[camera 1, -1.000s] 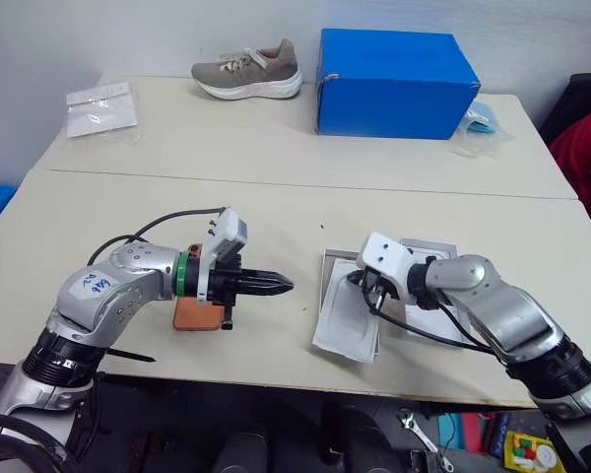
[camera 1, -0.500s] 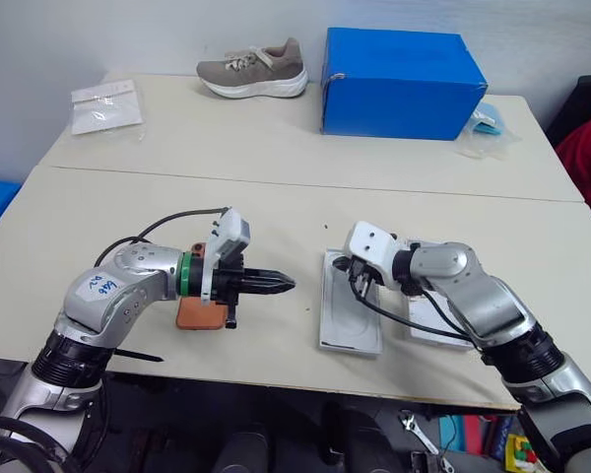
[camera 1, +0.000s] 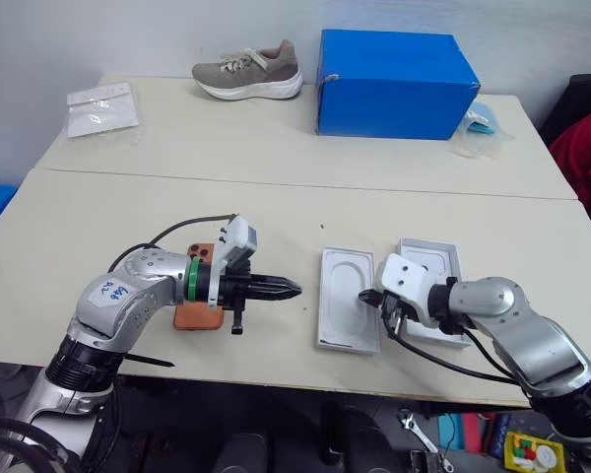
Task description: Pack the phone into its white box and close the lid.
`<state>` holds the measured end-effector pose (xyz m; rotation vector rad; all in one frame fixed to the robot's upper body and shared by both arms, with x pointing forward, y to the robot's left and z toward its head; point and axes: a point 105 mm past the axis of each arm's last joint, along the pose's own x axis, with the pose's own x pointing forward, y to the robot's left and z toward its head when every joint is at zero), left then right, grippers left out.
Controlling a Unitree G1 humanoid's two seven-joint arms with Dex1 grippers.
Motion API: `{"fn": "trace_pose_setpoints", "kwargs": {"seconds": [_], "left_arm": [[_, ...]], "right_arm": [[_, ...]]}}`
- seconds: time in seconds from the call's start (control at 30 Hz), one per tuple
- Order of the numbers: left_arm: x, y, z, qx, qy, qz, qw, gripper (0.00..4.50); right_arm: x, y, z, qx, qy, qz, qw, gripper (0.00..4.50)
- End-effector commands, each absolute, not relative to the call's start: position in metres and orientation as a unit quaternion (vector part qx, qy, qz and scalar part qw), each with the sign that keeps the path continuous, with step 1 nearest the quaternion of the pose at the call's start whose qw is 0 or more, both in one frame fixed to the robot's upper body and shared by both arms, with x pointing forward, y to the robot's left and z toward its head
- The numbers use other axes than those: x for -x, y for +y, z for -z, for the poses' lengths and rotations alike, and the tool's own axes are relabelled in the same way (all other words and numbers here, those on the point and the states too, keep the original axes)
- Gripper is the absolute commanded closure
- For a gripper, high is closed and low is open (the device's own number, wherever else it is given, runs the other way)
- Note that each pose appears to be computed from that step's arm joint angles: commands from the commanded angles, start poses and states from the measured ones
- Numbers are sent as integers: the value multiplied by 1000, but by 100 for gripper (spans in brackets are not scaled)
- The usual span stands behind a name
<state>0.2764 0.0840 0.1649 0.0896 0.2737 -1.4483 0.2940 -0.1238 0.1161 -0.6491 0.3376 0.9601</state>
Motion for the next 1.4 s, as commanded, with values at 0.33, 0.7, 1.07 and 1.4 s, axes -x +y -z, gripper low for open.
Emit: {"fn": "trace_pose_setpoints", "kwargs": {"seconds": [0.33,0.7,1.07,1.4], "left_arm": [[-279,101,-175,-31,126,634,762,449],[-282,215,-174,70,245,497,830,270],[-274,285,-140,118,398,356,837,2],[-281,254,-99,150,490,318,798,2]], "right_arm": [[-279,-118,-159,241,89,-491,832,449],[-293,-52,-172,245,36,-574,781,450],[-303,15,-141,312,36,-650,692,450],[-310,37,-115,361,50,-665,652,450]]}}
